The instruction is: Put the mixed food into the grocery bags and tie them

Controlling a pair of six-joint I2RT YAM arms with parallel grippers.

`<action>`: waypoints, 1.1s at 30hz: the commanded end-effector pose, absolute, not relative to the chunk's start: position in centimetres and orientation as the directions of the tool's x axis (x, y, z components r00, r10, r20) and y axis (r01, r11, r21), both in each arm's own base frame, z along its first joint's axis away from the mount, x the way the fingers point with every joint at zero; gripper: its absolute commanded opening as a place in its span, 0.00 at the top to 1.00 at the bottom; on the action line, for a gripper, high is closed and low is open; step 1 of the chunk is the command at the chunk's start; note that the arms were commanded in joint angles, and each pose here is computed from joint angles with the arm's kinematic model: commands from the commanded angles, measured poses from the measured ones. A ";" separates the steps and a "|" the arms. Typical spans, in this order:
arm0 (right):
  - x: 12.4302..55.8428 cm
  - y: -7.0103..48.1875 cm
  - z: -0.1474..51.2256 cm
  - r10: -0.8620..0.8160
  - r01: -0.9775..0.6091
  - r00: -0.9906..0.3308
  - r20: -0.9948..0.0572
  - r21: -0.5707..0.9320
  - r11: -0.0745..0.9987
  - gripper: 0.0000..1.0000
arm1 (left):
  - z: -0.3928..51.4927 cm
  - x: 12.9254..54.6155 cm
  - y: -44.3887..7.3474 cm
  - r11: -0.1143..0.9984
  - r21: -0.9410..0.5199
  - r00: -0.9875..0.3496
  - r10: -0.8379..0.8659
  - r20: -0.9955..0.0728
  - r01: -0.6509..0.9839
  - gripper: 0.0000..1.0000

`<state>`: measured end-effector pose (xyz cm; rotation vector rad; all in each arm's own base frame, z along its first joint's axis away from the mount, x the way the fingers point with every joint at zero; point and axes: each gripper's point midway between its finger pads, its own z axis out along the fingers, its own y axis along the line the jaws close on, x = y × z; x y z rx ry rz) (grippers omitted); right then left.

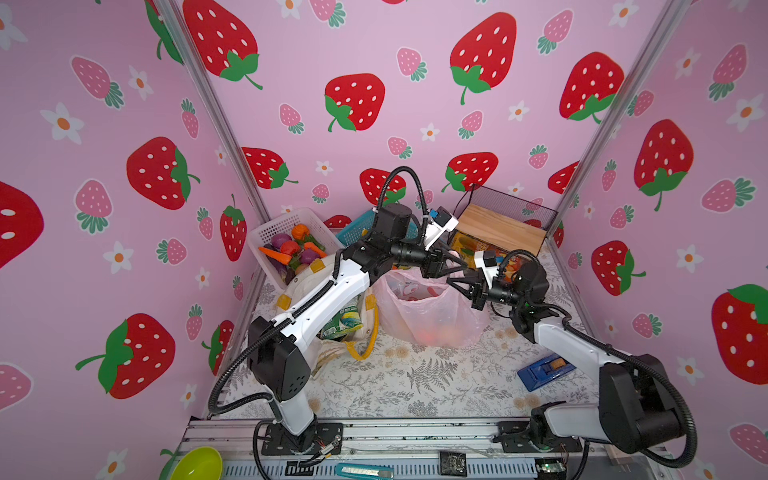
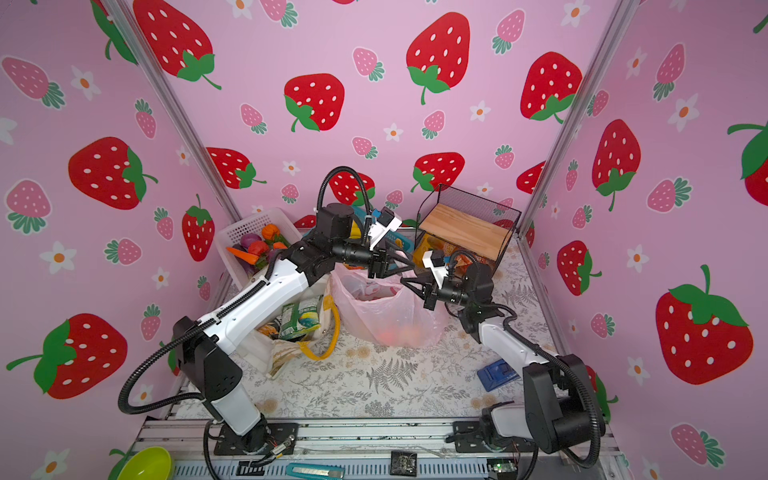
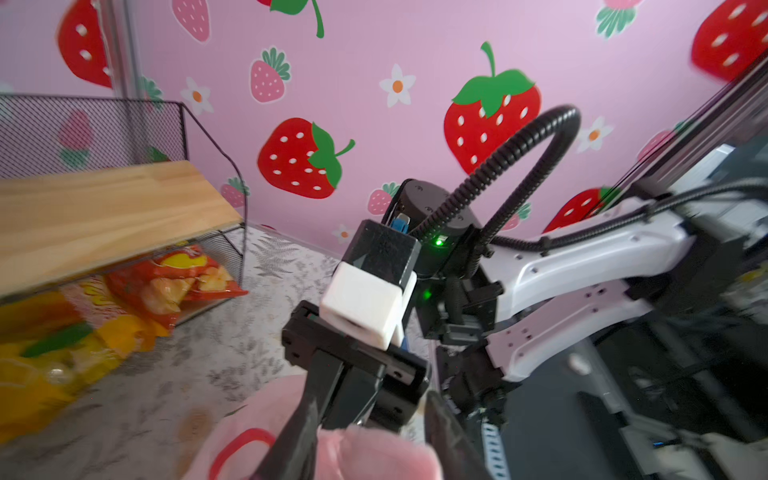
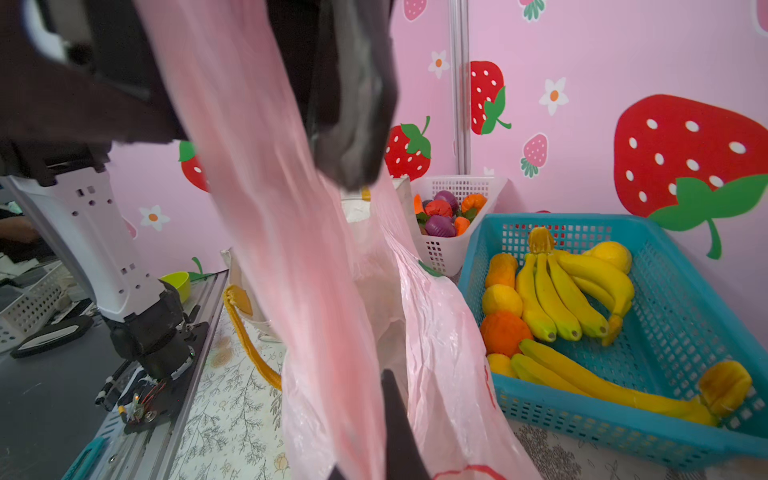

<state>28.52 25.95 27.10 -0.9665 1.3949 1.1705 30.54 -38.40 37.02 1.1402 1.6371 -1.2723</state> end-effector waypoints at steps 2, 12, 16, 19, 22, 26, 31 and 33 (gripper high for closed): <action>29.7 24.7 27.0 0.069 -0.936 -0.208 -0.976 0.219 0.275 1.00 | 41.7 29.4 -34.3 0.272 -0.128 -0.160 0.100 -0.982 0.954 0.29; 31.5 22.7 26.9 0.105 -0.897 -0.258 -0.961 0.278 0.344 1.00 | 35.7 26.6 -21.2 0.660 -0.031 -0.116 0.085 -0.990 0.750 0.11; 31.7 22.7 27.1 0.106 -0.898 -0.260 -0.960 0.280 0.339 1.00 | 34.4 28.2 -19.4 0.669 0.049 -0.039 0.116 -0.992 0.742 0.06; 31.6 22.6 27.4 0.105 -0.902 -0.249 -0.963 0.270 0.337 1.00 | 33.1 30.1 -19.5 0.616 0.055 -0.050 0.153 -0.987 0.786 0.06; 31.7 22.6 27.3 0.102 -0.901 -0.247 -0.964 0.267 0.342 1.00 | 32.1 31.9 -19.6 0.545 0.052 -0.055 0.177 -0.983 0.837 0.06; 31.7 22.6 27.1 0.098 -0.901 -0.249 -0.964 0.268 0.341 1.00 | 31.8 33.0 -19.9 0.434 0.064 -0.029 0.203 -0.979 0.899 0.09; 31.7 22.6 27.2 0.097 -0.902 -0.245 -0.965 0.264 0.341 1.00 | 31.7 34.9 -20.1 0.359 0.058 -0.017 0.201 -0.979 0.932 0.20; 31.7 22.6 27.2 0.098 -0.902 -0.245 -0.965 0.263 0.343 1.00 | 31.9 35.4 -20.4 0.325 0.036 -0.026 0.186 -0.982 0.945 0.26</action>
